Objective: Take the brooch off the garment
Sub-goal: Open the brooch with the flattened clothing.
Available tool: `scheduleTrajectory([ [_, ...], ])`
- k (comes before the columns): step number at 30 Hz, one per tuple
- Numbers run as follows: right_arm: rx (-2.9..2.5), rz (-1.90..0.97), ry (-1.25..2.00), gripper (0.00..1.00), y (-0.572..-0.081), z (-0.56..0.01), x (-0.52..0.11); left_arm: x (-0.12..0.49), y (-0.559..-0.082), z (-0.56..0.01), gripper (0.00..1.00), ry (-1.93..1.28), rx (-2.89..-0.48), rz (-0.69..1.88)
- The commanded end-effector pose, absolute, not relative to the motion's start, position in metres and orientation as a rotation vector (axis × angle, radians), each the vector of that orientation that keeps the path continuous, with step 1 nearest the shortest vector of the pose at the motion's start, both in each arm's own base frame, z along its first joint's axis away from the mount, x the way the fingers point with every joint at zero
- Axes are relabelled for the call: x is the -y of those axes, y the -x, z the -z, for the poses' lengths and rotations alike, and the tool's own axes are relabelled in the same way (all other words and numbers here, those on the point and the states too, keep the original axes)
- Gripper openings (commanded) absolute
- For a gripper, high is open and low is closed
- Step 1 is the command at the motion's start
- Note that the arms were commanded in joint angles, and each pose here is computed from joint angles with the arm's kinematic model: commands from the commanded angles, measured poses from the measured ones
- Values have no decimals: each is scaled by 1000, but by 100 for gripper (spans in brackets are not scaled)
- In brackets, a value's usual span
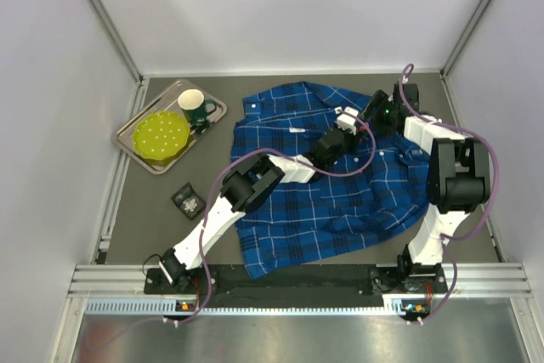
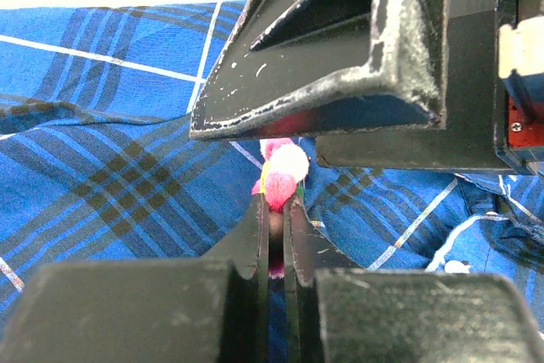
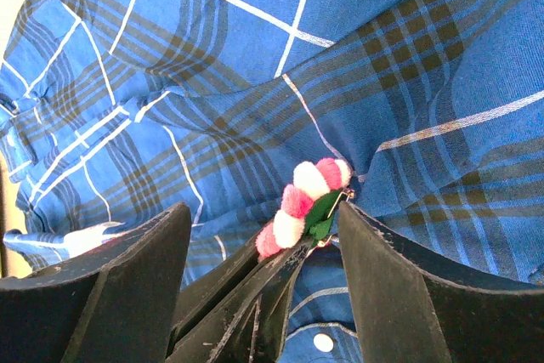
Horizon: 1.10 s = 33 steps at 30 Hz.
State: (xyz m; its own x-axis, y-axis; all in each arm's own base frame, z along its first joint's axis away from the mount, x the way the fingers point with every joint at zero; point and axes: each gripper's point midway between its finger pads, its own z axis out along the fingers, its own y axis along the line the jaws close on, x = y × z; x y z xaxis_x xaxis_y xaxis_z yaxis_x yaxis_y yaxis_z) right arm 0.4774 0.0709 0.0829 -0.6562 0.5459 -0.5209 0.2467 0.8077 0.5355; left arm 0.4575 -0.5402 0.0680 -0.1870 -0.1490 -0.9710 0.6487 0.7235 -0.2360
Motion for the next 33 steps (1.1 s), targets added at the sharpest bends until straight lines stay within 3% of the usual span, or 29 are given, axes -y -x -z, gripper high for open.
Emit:
scheduleTrajectory([
  [1, -2265, -550, -578, 69, -483, -85, -70, 542, -456, -124, 0, -377, -1506, 781],
  [22, -2277, -621, -598, 70, -484, -66, -72, 538, -458, -122, 0, -337, -1513, 827],
  [33, -2284, -648, -671, 66, -483, -69, -77, 544, -455, -117, 0, -356, -1523, 845],
])
